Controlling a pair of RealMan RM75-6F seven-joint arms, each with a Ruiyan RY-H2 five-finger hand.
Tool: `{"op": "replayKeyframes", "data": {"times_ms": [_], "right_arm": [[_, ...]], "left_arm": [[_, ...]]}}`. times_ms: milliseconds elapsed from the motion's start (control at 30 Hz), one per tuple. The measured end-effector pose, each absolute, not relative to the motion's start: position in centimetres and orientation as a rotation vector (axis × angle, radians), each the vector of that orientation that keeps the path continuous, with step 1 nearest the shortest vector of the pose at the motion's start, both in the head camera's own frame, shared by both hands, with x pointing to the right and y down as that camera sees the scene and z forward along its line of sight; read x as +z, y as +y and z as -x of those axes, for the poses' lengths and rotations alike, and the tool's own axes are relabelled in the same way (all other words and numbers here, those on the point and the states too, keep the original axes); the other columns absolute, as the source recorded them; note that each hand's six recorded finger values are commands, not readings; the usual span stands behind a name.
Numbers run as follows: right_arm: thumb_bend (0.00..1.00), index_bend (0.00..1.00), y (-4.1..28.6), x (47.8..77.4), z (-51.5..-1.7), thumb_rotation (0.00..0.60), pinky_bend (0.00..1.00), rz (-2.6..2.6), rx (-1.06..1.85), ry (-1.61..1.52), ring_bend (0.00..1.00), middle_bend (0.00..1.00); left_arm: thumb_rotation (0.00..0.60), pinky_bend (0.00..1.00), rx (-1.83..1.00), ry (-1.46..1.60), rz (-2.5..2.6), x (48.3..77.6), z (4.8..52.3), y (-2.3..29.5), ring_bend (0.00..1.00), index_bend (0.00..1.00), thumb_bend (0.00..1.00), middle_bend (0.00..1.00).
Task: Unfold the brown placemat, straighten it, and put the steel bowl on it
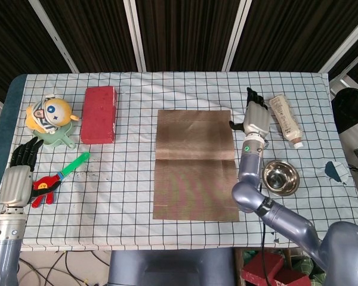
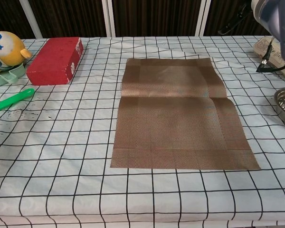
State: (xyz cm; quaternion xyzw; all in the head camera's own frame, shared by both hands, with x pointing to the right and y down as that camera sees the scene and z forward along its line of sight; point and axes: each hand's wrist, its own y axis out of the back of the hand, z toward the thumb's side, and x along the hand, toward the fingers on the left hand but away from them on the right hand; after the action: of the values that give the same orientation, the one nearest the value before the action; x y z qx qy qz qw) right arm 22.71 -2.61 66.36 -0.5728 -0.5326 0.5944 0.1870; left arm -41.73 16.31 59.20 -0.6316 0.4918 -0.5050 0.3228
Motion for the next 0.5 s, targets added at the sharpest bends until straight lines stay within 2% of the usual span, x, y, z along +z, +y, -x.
{"op": "replayKeyframes", "data": {"times_ms": [233,500], "right_arm": [[0.15,0.0,-0.5,65.1,-22.7,0.6,0.16,1.652,1.616,-1.398,0.05,0.04],[0.13,0.02,3.9,61.4,-25.5,0.6,0.16,1.644,1.515,-1.267,0.05,0.04]], "left_arm": [[0.6,0.0,-1.321,1.271,1.659,59.2,41.5,16.6,0.0,0.0,0.0,0.0],[0.6,0.0,-1.315,1.248,1.663,59.2,41.3,16.9,0.0,0.0,0.0,0.0]]}}
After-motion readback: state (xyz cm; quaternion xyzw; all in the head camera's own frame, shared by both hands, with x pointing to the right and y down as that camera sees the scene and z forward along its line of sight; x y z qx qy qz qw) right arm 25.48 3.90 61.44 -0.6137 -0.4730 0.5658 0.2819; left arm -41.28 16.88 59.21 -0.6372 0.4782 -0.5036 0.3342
